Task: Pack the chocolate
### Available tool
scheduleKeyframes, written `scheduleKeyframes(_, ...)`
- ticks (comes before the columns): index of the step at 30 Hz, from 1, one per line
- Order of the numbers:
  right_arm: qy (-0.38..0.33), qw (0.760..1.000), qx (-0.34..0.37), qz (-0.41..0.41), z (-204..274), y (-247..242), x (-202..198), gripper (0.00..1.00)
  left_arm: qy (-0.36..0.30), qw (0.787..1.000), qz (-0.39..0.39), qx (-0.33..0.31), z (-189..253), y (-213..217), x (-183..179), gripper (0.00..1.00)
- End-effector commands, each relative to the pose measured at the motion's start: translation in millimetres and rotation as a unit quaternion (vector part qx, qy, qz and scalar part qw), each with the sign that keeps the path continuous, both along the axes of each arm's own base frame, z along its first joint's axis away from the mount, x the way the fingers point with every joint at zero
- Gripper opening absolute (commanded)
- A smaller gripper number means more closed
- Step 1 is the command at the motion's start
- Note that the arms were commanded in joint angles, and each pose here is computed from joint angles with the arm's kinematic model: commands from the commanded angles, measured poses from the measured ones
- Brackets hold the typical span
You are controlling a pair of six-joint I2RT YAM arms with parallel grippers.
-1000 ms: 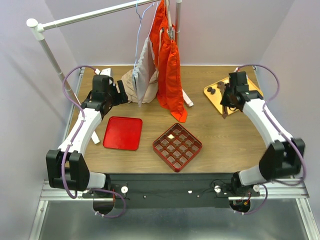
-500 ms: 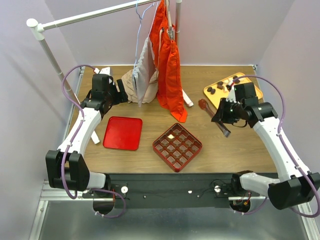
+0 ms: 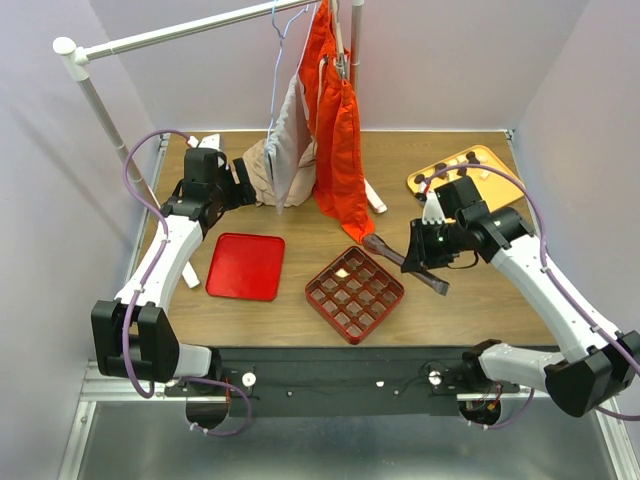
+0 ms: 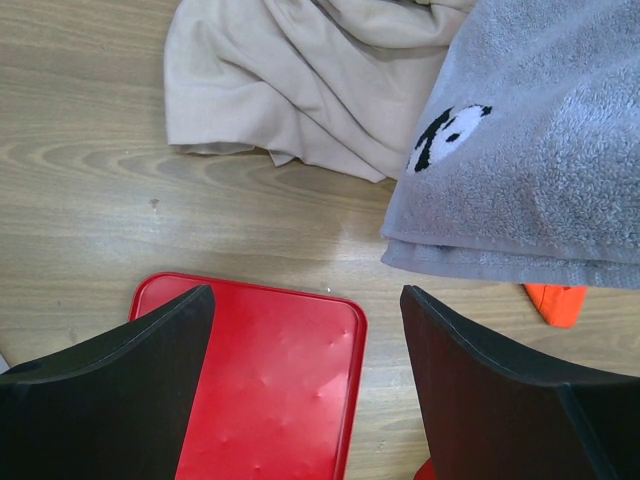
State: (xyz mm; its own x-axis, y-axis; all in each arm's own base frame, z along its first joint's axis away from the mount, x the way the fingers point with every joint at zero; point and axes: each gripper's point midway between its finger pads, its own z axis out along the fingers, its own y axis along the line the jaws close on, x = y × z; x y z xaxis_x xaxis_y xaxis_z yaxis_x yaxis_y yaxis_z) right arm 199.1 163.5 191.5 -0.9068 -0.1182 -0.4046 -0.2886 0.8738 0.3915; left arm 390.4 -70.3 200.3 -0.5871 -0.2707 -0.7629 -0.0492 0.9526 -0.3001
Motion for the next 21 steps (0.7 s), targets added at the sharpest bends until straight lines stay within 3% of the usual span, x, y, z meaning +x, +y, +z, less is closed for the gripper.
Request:
scheduleKeyframes(1,0.020,1.000,-0.006,0.003,-5.2,-4.2,-16.6,0.20,-0.014,1.000,0.009,-0.004,11.1,1.1,3.9,0.85)
scheduleKeyframes(21,0.050,0.998,-0.035,0.015,-26.7,-2.6,-33.0,0.24,-0.011,1.000,-0.002,-0.022,7.7,-6.8,4.8,0.84)
